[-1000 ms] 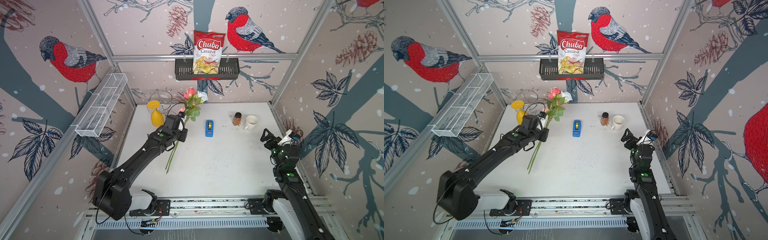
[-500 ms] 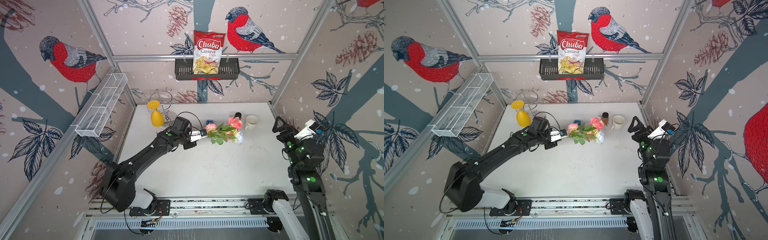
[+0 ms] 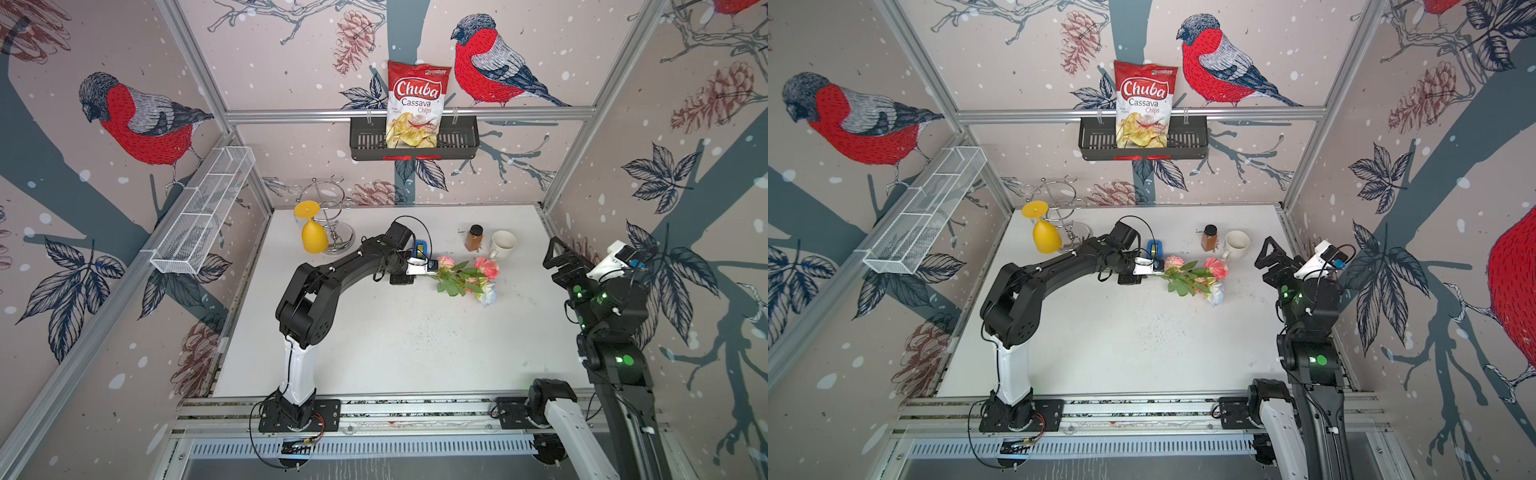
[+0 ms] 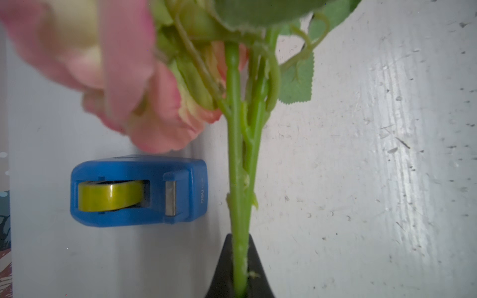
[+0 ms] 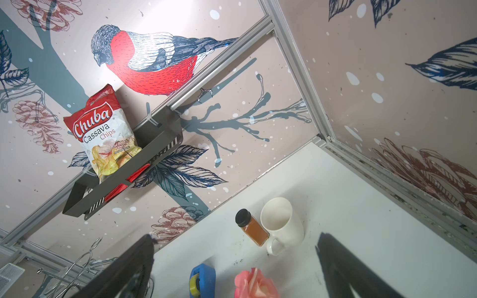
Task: Wrap bouquets with tape
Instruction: Place the unwrapped bouquet at the center of the board.
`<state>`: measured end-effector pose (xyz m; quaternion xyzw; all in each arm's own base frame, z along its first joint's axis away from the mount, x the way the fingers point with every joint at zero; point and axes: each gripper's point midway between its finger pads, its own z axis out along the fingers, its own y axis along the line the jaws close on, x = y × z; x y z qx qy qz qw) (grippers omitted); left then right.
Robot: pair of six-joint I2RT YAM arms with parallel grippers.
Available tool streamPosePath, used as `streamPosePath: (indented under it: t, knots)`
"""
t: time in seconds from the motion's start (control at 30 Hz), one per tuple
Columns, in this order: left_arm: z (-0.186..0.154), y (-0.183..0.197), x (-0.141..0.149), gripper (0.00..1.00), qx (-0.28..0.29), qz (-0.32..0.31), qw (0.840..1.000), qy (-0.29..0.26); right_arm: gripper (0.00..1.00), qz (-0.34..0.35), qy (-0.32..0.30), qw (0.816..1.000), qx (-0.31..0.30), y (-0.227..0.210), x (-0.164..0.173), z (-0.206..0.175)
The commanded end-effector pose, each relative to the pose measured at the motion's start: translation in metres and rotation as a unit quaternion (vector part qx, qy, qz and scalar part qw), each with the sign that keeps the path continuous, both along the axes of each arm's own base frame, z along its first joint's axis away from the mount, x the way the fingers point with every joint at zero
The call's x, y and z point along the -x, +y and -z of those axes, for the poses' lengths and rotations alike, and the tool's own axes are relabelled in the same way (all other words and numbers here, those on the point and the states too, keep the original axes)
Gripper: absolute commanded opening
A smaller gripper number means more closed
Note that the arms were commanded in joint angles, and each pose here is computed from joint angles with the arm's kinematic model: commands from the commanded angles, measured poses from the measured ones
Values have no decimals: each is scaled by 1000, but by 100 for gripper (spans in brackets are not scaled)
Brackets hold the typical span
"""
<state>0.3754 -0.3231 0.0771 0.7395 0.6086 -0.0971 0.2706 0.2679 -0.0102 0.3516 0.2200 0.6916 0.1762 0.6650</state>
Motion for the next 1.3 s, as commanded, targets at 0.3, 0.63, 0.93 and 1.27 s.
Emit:
streamPosePath:
  t: [0.3,0.63,0.93,1.27]
  knots:
    - [28,-19,-7,0,-10,-20,999,42,100,-13,14,1000,14,4,-8,11]
    - [40,-17,-9,30,-26,-27,998,52,100,-25,25,999,12,8,-10,17]
    - [-37,-17,8,79,37,-41,998,44,96,-103,60,993,3,37,-22,27]
    - [-140,72,48,96,246,-197,948,-42,80,-248,147,957,-6,164,-61,73]
